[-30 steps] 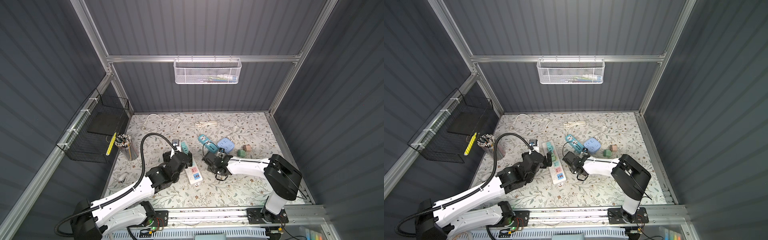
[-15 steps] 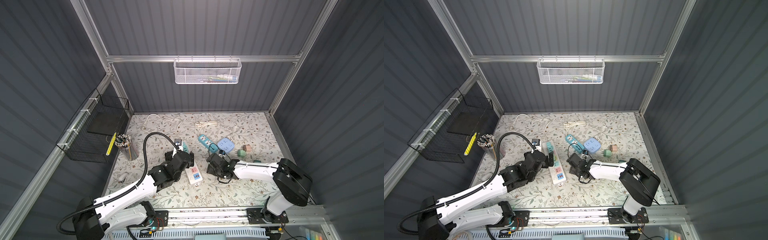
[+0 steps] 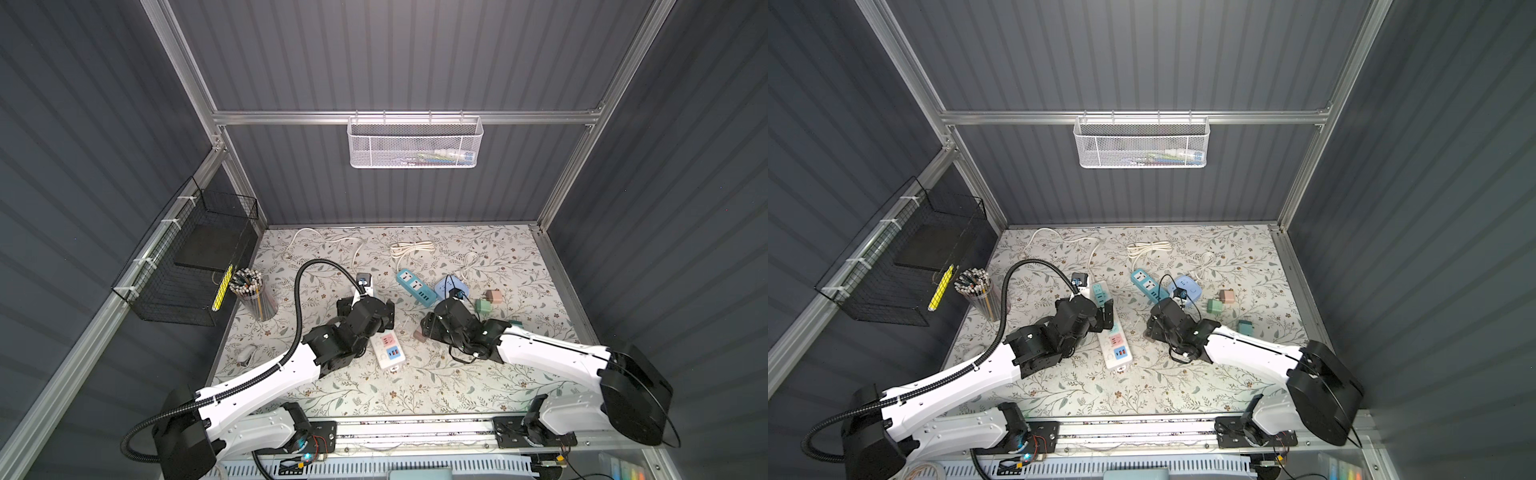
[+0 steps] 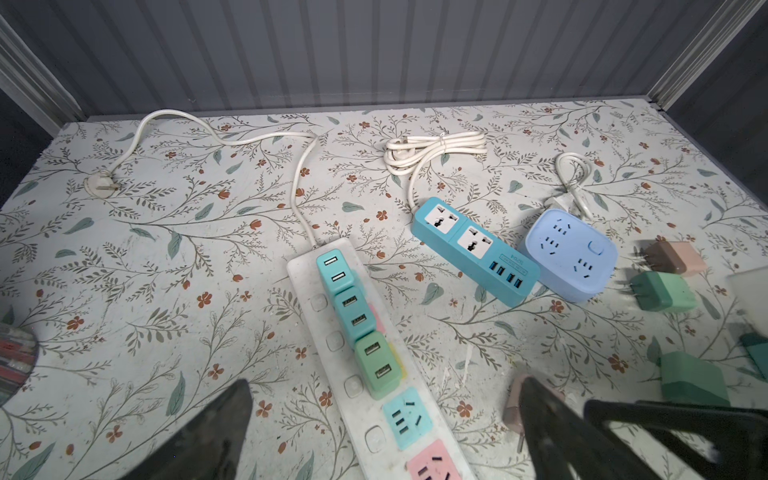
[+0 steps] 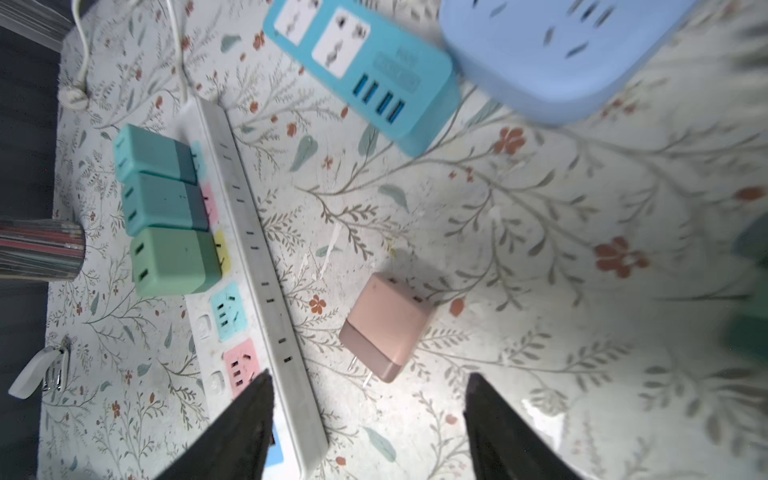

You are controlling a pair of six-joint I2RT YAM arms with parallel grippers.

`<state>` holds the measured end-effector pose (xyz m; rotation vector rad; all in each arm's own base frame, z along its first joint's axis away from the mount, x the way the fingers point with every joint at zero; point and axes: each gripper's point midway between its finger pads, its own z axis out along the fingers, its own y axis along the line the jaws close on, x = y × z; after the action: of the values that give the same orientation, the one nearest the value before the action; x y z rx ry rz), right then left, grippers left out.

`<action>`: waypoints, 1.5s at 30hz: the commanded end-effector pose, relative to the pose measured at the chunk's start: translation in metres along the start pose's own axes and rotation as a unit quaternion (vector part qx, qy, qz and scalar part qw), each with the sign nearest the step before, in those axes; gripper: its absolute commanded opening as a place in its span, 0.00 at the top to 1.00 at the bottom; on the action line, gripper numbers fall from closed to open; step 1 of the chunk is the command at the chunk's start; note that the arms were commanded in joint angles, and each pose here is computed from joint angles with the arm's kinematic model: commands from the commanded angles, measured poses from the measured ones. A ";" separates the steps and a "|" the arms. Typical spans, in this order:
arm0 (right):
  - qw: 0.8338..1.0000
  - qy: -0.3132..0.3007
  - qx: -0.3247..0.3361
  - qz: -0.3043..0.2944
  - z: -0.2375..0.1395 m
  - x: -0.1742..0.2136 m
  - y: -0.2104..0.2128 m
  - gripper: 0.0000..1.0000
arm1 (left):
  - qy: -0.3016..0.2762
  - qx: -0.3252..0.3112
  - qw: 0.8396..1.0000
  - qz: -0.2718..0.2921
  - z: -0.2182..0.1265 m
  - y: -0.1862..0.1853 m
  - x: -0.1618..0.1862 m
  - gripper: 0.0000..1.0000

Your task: Insert the plug

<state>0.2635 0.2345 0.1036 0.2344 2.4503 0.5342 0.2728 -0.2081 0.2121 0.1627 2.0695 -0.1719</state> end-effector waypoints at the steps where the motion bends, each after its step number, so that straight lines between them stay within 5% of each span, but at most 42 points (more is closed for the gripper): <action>1: 0.994 -0.041 0.088 -0.059 -0.012 -0.013 -0.047 0.15 | -0.049 0.006 0.999 -0.011 -0.007 0.000 -0.026 0.00; 3: 0.989 -0.071 0.125 -0.046 -0.022 -0.025 -0.068 0.01 | -0.060 0.023 0.998 -0.009 -0.008 -0.005 -0.028 0.00; 7: 0.980 -0.110 0.161 -0.040 -0.033 -0.040 -0.090 0.01 | -0.046 0.035 0.998 0.008 0.000 -0.017 -0.026 0.00; 10: 0.986 -0.102 0.124 -0.051 -0.040 -0.046 -0.083 0.02 | -0.018 0.028 0.999 0.025 0.010 -0.024 -0.022 0.00; 13: 0.988 -0.117 0.073 -0.071 -0.049 -0.051 -0.073 0.09 | 0.018 0.056 0.996 0.062 0.020 -0.043 -0.010 0.03; 15: 0.987 -0.121 0.047 -0.095 -0.053 -0.052 -0.066 0.16 | 0.062 0.065 0.992 0.093 0.028 -0.054 0.002 0.18; 17: 0.985 -0.130 0.025 -0.113 -0.055 -0.051 -0.062 0.28 | 0.113 0.068 0.983 0.125 0.038 -0.065 0.017 0.28; 20: 0.983 -0.141 0.029 -0.109 -0.057 -0.051 -0.072 0.52 | 0.176 0.093 0.966 0.167 0.049 -0.085 0.045 0.32; 22: 0.986 -0.134 0.033 -0.099 -0.055 -0.050 -0.080 0.60 | 0.207 0.111 0.954 0.184 0.053 -0.099 0.060 0.33; 29: 0.989 -0.120 0.033 -0.074 -0.052 -0.045 -0.092 0.42 | 0.313 0.129 0.901 0.271 0.063 -0.130 0.115 0.34; 40: 0.989 -0.115 0.043 -0.078 -0.051 -0.046 -0.098 0.37 | 0.358 0.129 0.880 0.284 0.086 -0.140 0.152 0.30; 45: 0.991 -0.105 0.038 -0.074 -0.047 -0.041 -0.098 0.37 | 0.348 0.126 0.886 0.279 0.095 -0.143 0.155 0.35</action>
<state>0.2657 0.1191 0.1240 0.1327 2.2435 0.3290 0.2482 -0.3551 0.0364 1.1025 2.6055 -0.0015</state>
